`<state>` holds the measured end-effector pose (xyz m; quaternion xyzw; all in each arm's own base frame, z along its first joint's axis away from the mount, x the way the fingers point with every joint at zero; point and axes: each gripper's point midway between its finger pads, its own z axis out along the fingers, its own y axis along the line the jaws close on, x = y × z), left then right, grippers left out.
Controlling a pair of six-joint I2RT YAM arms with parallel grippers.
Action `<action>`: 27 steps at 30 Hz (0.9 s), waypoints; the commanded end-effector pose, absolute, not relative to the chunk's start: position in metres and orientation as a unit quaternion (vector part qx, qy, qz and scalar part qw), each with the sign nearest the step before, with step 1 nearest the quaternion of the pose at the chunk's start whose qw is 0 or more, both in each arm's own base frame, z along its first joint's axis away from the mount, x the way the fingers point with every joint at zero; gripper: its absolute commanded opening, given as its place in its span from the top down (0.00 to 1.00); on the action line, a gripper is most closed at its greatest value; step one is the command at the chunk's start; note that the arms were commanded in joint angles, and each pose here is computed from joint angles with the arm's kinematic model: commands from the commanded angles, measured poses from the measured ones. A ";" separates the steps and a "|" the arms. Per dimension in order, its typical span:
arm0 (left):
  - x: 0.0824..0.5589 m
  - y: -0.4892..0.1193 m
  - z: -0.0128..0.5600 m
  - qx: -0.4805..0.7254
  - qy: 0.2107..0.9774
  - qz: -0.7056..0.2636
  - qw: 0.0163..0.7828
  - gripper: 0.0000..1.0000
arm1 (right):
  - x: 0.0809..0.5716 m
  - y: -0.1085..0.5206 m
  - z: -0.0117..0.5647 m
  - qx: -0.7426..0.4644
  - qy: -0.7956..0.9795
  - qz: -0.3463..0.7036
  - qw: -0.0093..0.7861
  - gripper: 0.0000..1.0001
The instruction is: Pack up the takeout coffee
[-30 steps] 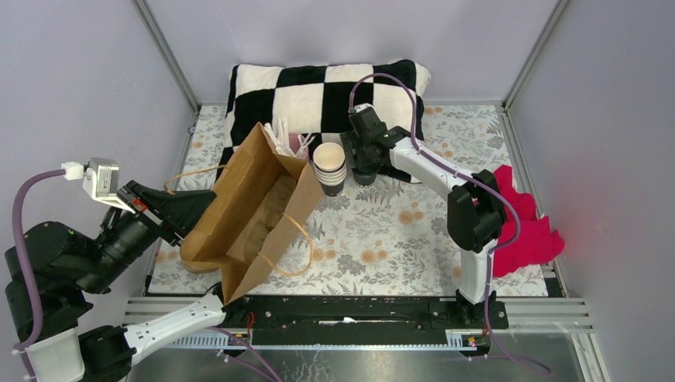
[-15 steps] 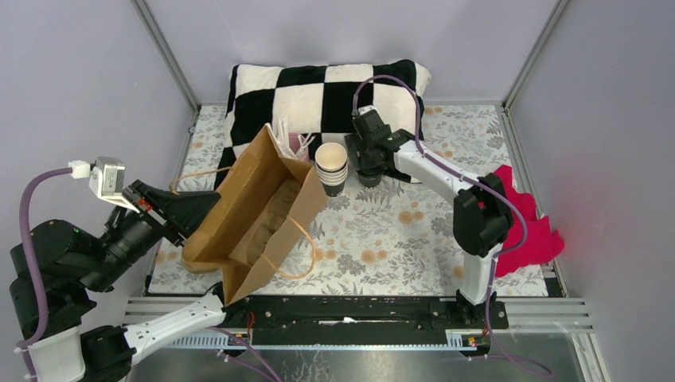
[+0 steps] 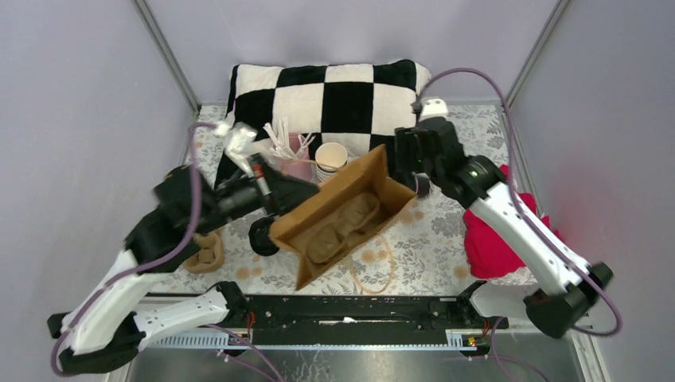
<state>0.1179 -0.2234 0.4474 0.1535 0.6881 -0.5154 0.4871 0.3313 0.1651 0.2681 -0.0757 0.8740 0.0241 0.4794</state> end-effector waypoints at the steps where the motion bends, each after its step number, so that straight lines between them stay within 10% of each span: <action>1: 0.129 -0.277 0.483 0.160 0.626 -0.603 0.468 1.00 | 0.293 0.121 0.304 -0.038 0.863 -0.005 0.503 0.21; 15: 0.194 -0.177 0.460 -0.007 0.707 -0.366 0.605 1.00 | 0.291 0.120 0.271 -0.047 0.872 -0.007 0.487 0.17; 27: 0.140 -0.195 0.457 0.106 0.666 -0.470 0.569 1.00 | 0.254 0.148 0.167 -0.089 0.954 -0.006 0.288 0.12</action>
